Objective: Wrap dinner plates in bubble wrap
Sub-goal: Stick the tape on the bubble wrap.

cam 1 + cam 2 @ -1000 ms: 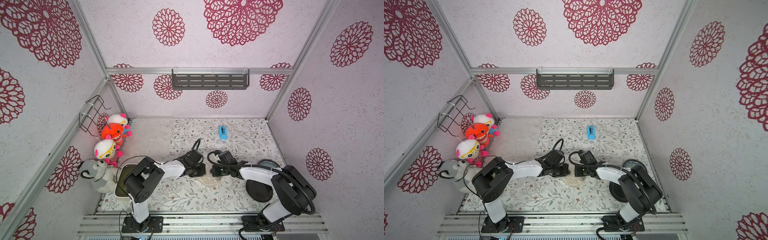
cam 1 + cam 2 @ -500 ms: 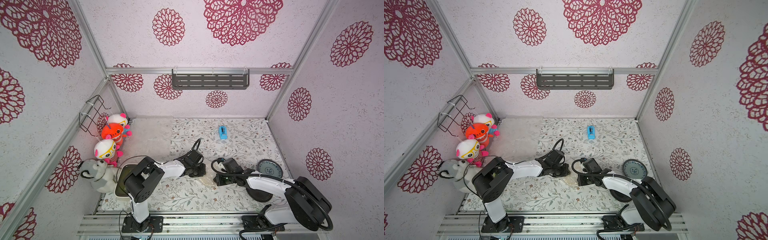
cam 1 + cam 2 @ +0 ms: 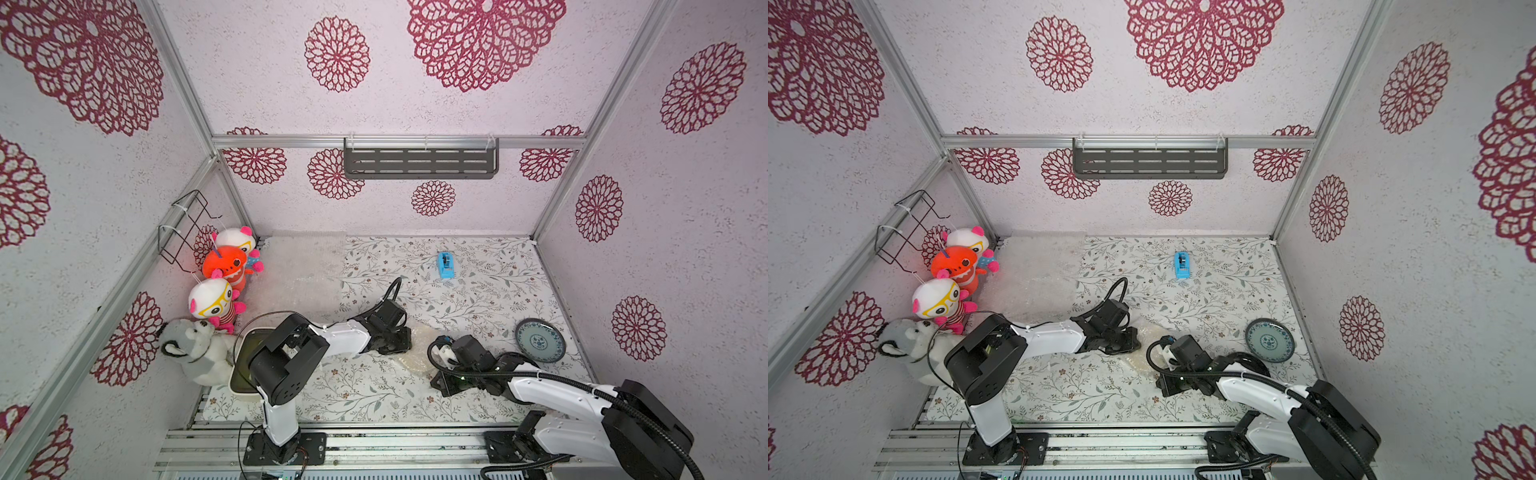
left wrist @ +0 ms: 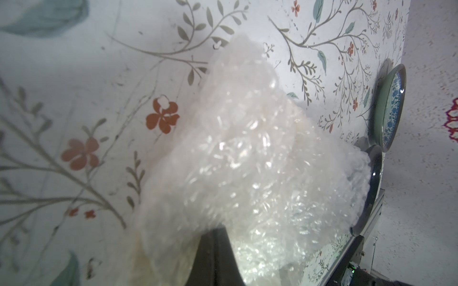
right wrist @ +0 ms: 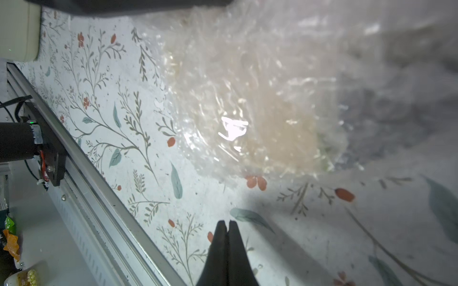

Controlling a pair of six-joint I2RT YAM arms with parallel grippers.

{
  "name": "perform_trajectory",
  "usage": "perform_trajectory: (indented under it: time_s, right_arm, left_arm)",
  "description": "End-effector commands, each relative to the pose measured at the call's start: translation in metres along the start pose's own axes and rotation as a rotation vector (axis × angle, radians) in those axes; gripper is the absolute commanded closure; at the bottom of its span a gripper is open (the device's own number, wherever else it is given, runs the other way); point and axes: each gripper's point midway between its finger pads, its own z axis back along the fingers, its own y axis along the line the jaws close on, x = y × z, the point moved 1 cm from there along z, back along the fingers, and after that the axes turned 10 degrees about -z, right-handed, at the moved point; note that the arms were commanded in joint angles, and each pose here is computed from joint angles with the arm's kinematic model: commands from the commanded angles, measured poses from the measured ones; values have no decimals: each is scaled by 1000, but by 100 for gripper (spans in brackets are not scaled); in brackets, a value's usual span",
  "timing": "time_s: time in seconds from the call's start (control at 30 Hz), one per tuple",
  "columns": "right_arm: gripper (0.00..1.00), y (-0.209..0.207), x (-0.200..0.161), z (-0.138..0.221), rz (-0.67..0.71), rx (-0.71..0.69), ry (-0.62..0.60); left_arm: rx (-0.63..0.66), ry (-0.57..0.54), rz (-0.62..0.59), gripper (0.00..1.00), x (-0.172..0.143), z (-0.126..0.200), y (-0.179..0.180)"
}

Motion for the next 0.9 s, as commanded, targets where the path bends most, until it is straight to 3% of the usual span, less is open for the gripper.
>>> perform_trajectory:
  time_s: [0.0, 0.1, 0.17, 0.3, 0.4, 0.53, 0.7, 0.87]
  right_arm:
    - [99, 15, 24, -12, -6, 53, -77]
    - [100, 19, 48, -20, -36, 69, -187]
    - [99, 8, 67, -18, -53, 7, -304]
    - [98, -14, 98, 9, -46, -101, -569]
    - [94, -18, 106, 24, -68, -74, -655]
    - [66, -30, 83, 25, -131, -37, -505]
    - [38, -23, 62, 42, -425, 118, -334]
    - [33, -14, 74, 36, -638, 175, -299]
  left_arm:
    - [36, 45, 33, 100, -12, -9, 13]
    - [33, 46, 35, 100, -12, -9, 14]
    - [22, 49, 36, 100, -13, -11, 13]
    - [1, 62, 34, 100, -13, -14, 10]
    - [-5, 72, 34, 100, -14, -16, 9]
    - [-5, 70, 33, 100, -13, -16, 9]
    - [-3, 70, 35, 100, -14, -16, 10]
    - [-7, 73, 34, 100, -14, -16, 9]
